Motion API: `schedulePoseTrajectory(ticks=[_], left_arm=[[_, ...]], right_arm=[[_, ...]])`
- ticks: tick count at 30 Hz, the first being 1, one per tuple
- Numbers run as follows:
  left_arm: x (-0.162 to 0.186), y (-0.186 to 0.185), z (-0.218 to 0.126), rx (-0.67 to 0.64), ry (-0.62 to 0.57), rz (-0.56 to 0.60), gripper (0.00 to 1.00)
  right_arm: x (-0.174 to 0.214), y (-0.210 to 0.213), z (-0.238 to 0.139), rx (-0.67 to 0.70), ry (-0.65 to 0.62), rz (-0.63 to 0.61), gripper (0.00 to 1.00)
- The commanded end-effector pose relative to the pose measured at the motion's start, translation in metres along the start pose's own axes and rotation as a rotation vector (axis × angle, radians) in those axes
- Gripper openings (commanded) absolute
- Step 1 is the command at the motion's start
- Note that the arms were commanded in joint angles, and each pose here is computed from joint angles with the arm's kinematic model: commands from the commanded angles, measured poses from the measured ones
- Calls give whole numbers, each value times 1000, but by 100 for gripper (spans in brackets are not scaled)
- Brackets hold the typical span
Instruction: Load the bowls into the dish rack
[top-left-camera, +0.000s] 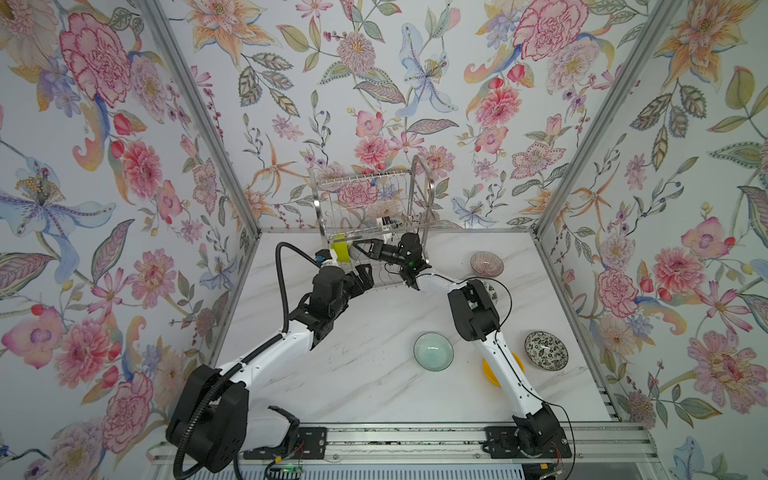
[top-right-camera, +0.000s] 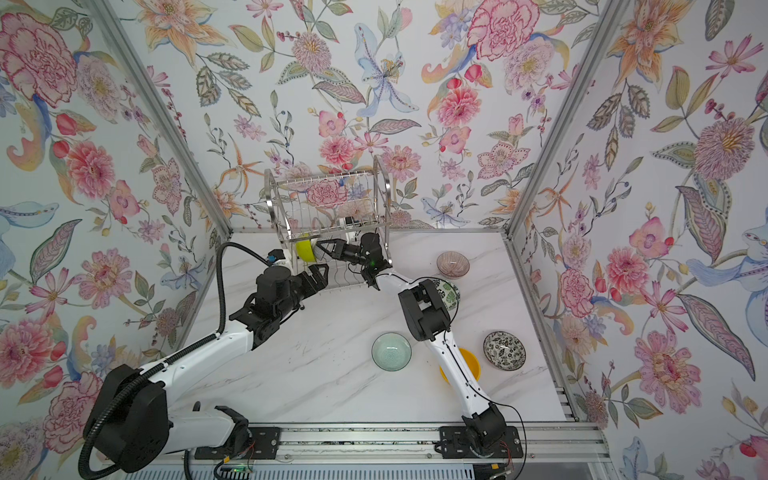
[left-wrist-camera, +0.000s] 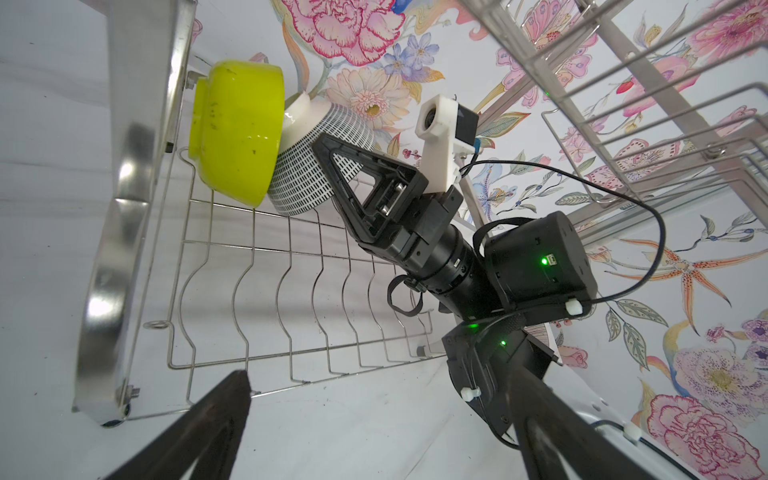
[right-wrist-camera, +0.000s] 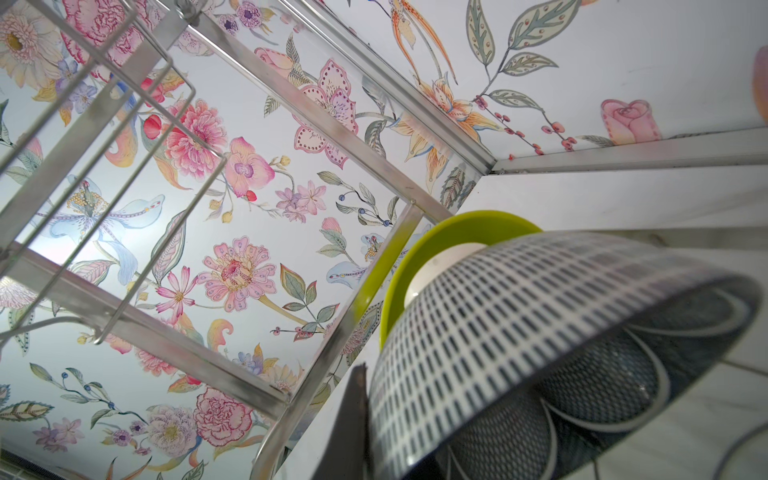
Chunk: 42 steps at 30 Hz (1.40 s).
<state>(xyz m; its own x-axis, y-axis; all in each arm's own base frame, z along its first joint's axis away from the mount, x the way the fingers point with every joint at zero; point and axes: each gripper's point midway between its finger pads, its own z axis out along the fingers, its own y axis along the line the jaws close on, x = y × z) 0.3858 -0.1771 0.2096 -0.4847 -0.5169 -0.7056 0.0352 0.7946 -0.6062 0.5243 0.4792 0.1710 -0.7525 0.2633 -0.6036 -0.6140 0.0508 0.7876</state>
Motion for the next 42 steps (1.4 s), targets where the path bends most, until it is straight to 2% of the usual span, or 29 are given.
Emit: schedulePoseTrajectory(ticks=[1, 26, 42], left_arm=[[-7, -3, -2, -14, -23, 14, 99], [-9, -2, -8, -30, -18, 45, 99], [-6, 1, -9, -34, -11, 46, 99]], right_arm=[[-12, 16, 3, -61, -49, -35, 0], [-9, 11, 7, -106, -60, 11, 0], [5, -2, 17, -46, -16, 26, 0]])
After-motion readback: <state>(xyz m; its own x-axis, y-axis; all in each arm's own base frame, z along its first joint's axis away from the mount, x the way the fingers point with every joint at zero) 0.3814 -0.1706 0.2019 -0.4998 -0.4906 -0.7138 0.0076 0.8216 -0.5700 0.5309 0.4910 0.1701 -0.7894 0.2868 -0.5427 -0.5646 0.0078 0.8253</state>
